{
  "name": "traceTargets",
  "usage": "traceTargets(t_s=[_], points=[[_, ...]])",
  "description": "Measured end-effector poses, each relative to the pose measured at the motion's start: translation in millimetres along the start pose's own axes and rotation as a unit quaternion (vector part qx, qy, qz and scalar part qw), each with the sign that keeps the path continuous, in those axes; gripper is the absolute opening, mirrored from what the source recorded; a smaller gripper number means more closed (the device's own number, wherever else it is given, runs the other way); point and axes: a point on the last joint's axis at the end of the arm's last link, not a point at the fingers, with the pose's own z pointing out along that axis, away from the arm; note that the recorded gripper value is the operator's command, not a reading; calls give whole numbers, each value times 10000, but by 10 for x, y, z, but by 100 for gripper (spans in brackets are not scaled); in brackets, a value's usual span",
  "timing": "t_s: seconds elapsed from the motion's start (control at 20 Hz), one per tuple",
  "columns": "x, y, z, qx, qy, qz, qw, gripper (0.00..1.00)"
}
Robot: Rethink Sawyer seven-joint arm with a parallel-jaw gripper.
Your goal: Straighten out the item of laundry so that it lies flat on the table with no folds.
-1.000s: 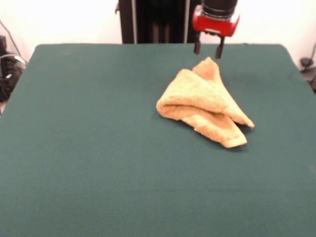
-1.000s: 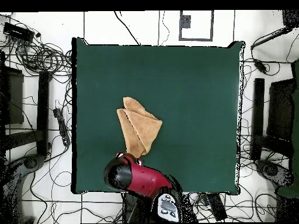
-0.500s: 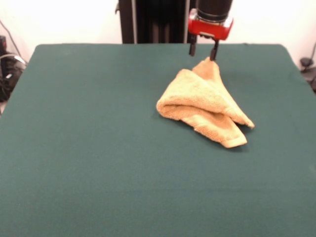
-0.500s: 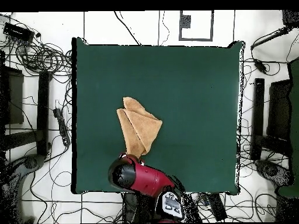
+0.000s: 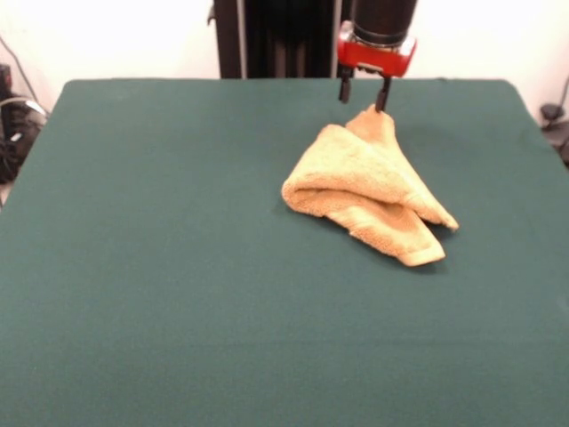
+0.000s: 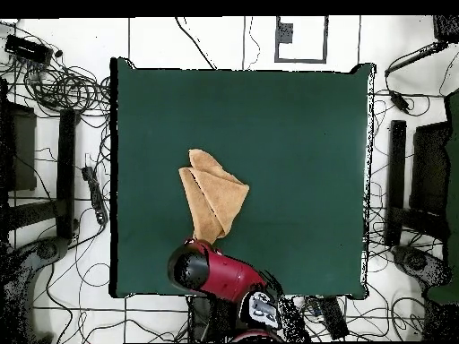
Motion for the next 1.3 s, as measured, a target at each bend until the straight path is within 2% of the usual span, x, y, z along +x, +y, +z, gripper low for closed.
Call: traceTargets(t_s=[0.55,0.85,1.3], points=[[72,-6,121,54,119,-27,9999,100],[171,-34,389,146,153,-70,9998,100],[160,-28,386,138,89,-84,9998,100]])
